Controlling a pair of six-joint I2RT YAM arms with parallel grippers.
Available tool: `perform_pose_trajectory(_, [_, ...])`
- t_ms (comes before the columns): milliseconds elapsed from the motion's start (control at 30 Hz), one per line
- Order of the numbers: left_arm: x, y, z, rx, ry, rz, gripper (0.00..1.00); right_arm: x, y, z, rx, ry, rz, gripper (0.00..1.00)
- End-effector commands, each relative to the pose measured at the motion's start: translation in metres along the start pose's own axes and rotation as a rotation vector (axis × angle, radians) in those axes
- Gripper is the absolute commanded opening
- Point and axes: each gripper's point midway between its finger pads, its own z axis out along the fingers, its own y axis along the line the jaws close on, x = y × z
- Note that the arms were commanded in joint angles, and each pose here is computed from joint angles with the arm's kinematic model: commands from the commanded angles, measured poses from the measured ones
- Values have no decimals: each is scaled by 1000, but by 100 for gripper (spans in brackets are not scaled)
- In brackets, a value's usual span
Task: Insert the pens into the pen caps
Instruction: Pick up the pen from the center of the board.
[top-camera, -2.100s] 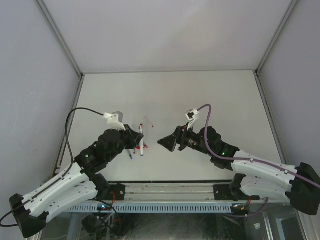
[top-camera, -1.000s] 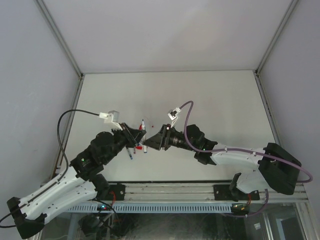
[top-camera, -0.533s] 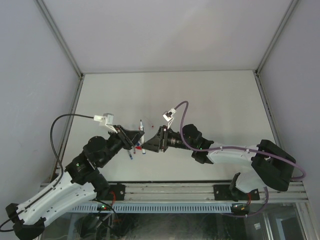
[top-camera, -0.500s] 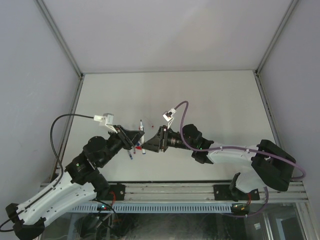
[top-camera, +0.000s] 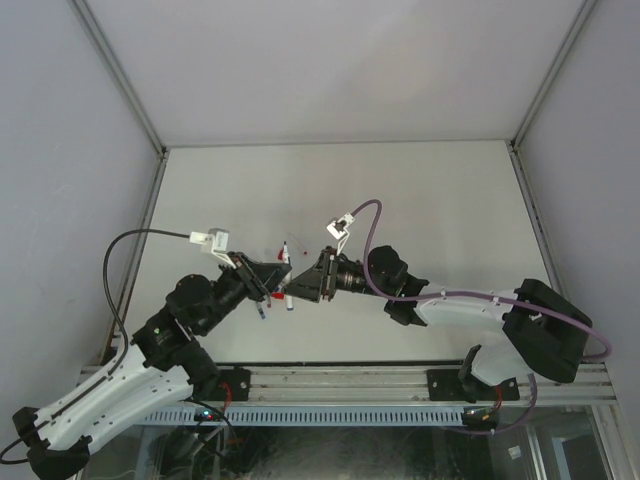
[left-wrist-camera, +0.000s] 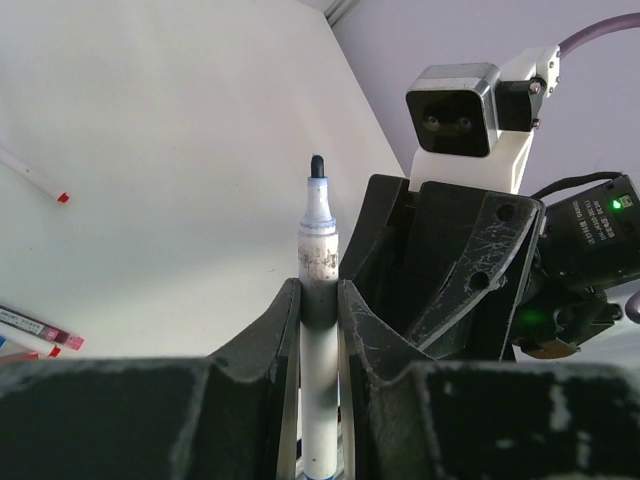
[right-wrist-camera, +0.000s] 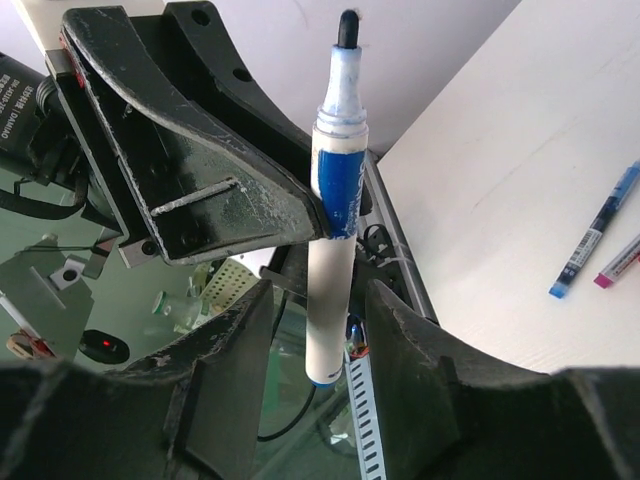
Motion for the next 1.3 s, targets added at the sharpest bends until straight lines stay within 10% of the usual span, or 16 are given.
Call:
perform_pose_trajectory(0, [-5,-14,-1,65,-20,-22,0,-27,34,4,-113,-66,-83,42])
perform_pose_trajectory(533, [-8,-18,-5,88,-34,-35,2,-27,40,8,-140,-44,-84,0])
perform_pose_trajectory(1000, [-15,-13,-9,54,-60,-29,45,-26,44,1,-117,-33,-135,0])
perform_pose_trajectory(1267, [-16,-12,-7,47,-60,-23,48,-8,61,-4,-158,27,-184,0])
